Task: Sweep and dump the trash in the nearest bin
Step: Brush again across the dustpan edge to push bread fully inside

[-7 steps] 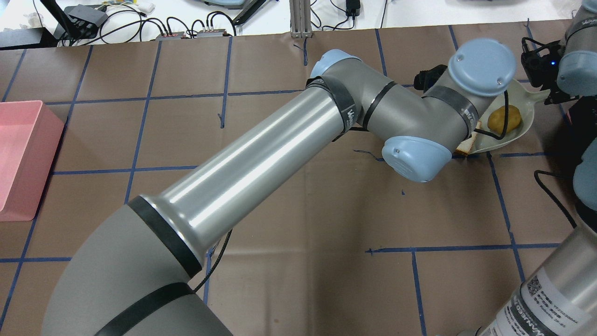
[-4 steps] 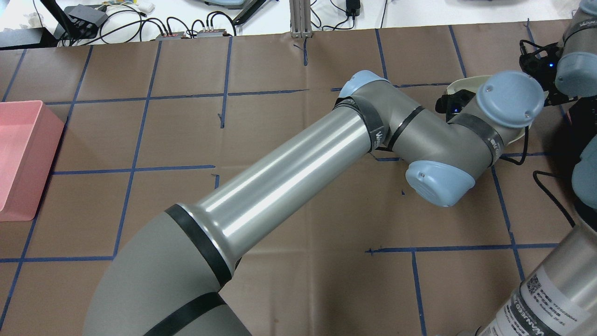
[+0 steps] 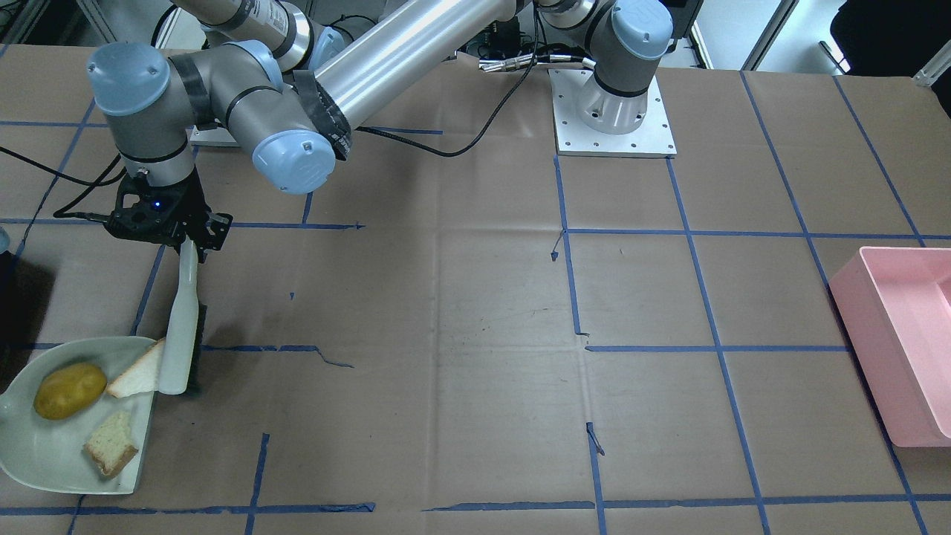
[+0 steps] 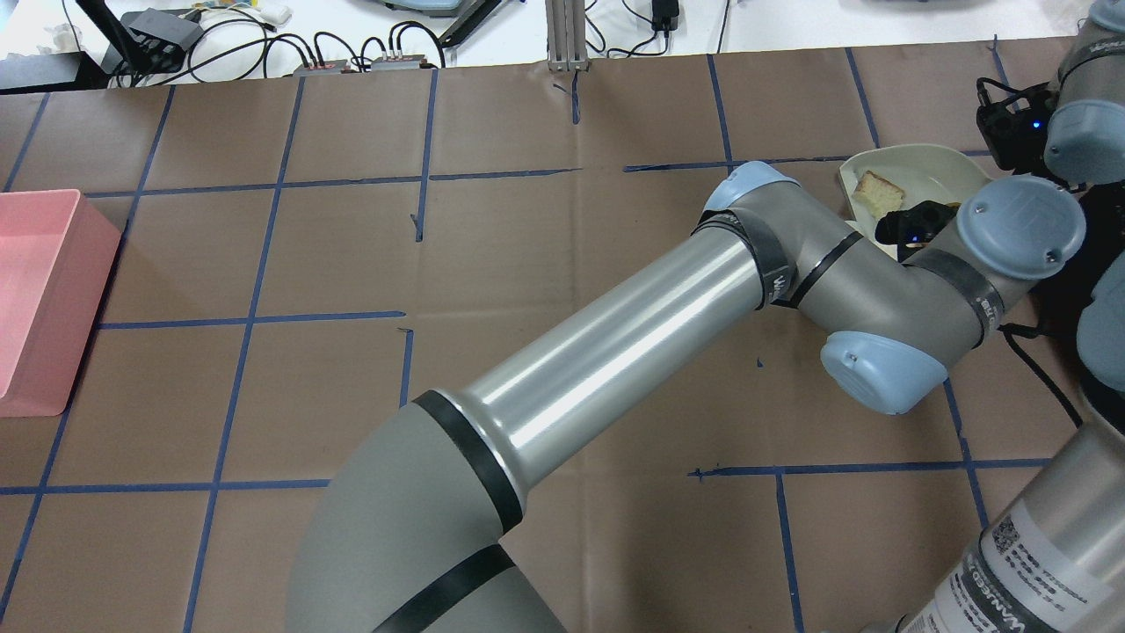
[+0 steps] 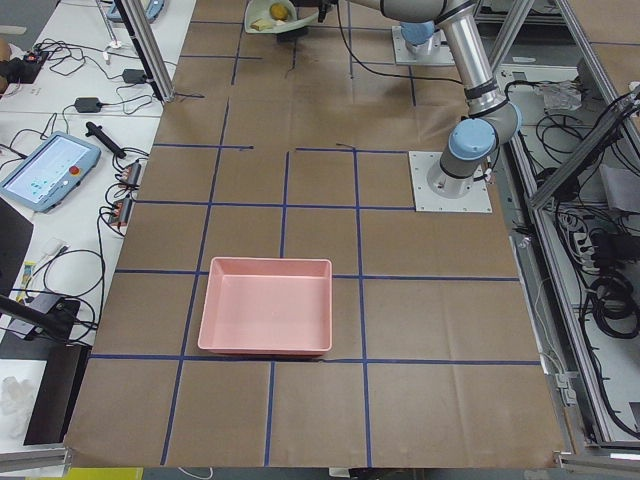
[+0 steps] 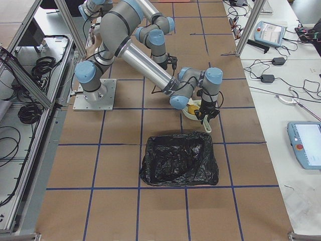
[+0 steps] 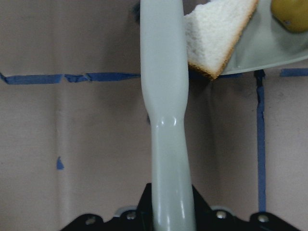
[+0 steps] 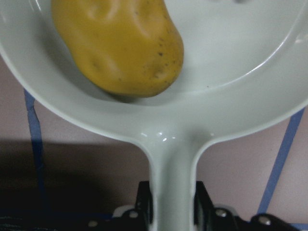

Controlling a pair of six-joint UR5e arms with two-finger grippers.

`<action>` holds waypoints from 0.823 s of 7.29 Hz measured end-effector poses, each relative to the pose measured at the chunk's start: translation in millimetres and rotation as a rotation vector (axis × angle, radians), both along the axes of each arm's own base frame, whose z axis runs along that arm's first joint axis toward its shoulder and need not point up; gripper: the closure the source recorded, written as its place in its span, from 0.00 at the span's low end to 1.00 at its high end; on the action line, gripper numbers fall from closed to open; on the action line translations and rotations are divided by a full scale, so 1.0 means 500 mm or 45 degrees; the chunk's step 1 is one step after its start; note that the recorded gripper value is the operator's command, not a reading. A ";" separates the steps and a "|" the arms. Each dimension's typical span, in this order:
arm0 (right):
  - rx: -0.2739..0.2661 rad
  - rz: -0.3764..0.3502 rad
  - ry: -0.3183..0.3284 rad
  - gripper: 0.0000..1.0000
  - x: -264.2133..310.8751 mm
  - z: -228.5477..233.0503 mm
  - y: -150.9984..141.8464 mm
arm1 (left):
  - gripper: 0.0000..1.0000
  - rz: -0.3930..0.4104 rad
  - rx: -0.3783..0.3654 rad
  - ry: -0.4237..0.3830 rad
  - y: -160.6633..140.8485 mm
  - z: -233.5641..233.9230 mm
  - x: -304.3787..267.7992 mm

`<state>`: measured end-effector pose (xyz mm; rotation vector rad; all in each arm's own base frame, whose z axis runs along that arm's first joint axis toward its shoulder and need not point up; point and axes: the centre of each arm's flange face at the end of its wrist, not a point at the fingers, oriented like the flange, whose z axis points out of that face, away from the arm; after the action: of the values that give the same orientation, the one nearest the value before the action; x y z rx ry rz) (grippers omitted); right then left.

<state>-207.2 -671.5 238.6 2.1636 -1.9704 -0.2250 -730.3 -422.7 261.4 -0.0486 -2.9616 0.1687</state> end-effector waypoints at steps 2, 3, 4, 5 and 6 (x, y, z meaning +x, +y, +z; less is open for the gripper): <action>0.002 0.011 -0.007 1.00 0.008 -0.006 -0.004 | 1.00 0.007 0.052 0.166 -0.008 0.013 -0.046; 0.002 0.013 -0.008 1.00 0.010 -0.007 -0.004 | 1.00 0.015 0.067 0.244 -0.013 0.019 -0.063; 0.003 0.014 -0.008 1.00 0.012 -0.008 -0.005 | 1.00 0.023 0.066 0.288 -0.020 0.035 -0.067; 0.002 0.016 -0.009 1.00 0.014 -0.008 -0.005 | 1.00 0.027 0.056 0.304 -0.029 0.051 -0.061; 0.002 0.017 -0.010 1.00 0.015 -0.008 -0.006 | 1.00 0.035 0.040 0.301 -0.043 0.064 -0.048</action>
<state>-199.8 -674.4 234.8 2.1814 -1.9595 -0.2166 -754.5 -444.0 293.5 0.0155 -2.7295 0.1222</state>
